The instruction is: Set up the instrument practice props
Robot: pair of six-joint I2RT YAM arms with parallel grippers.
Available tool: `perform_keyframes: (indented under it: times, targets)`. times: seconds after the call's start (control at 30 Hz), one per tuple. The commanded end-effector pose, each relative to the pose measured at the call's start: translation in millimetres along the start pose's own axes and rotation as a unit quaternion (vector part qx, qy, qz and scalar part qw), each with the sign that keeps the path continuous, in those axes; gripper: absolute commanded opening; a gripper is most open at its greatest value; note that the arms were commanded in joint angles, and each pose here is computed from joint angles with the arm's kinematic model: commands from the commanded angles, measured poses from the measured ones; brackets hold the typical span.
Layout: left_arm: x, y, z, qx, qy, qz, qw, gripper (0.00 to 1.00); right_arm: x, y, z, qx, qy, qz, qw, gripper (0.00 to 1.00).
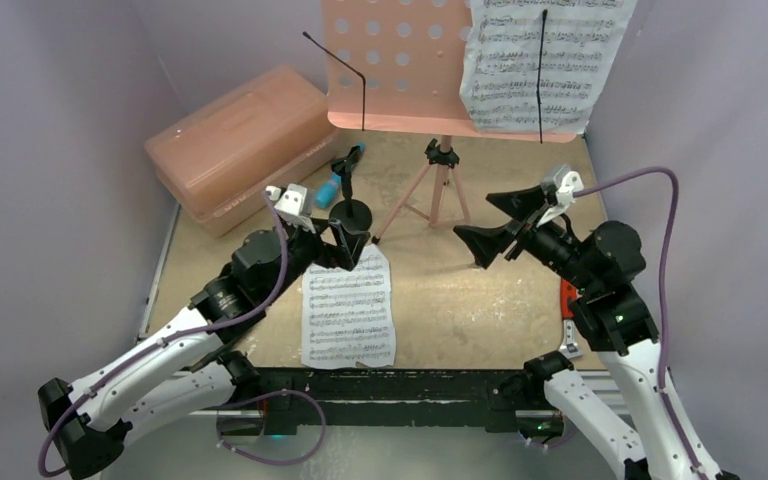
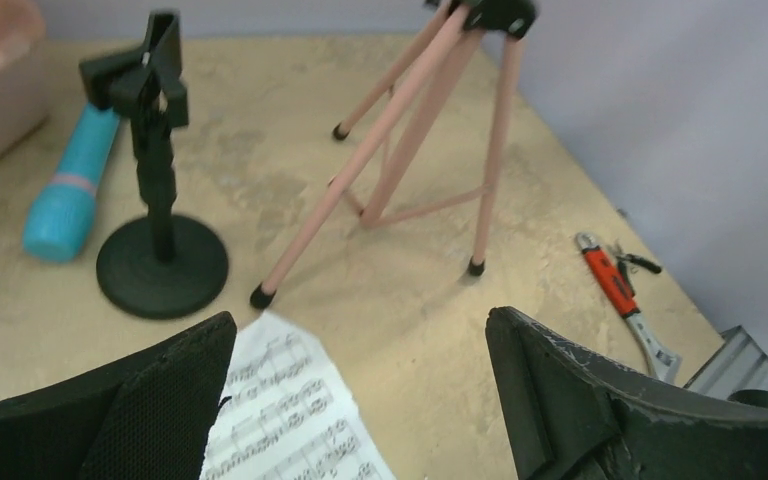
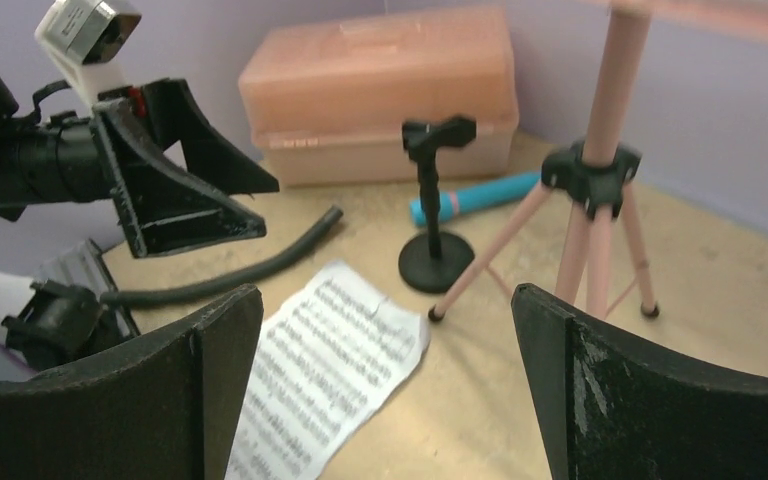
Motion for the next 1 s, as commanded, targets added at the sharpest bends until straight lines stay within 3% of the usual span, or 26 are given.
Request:
perform_keyframes:
  times: [0.0,0.27,0.5,0.67,0.97]
  targets:
    - [2,40,24,-0.044,-0.089,0.07,0.993,0.95,-6,30,0,0.047,0.011,0.034,0.998,0.97]
    - [8,106,46,-0.088,-0.178,0.192,0.961,0.99,-1,97,-13,0.174,0.061,0.107,0.977,0.98]
    - [5,150,74,-0.134,-0.246,0.272,0.921,0.99,12,146,-20,0.247,0.07,0.186,0.948,0.98]
    - [-6,167,93,-0.161,-0.286,0.297,0.896,0.99,17,176,-24,0.285,0.08,0.227,0.928,0.98]
    - [-37,186,127,-0.263,-0.34,0.281,0.858,0.99,19,220,-29,0.329,0.094,0.29,0.894,0.98]
Point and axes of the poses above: each gripper's point midway between its finger pads, its own x axis out along the fingers, its own z axis along the line the jaws close on, y = z × x, the point moved 4 cm from there along -x, back along the fingers, and after that the axes turned 2 degrees about -x, right-handed, at the moved point
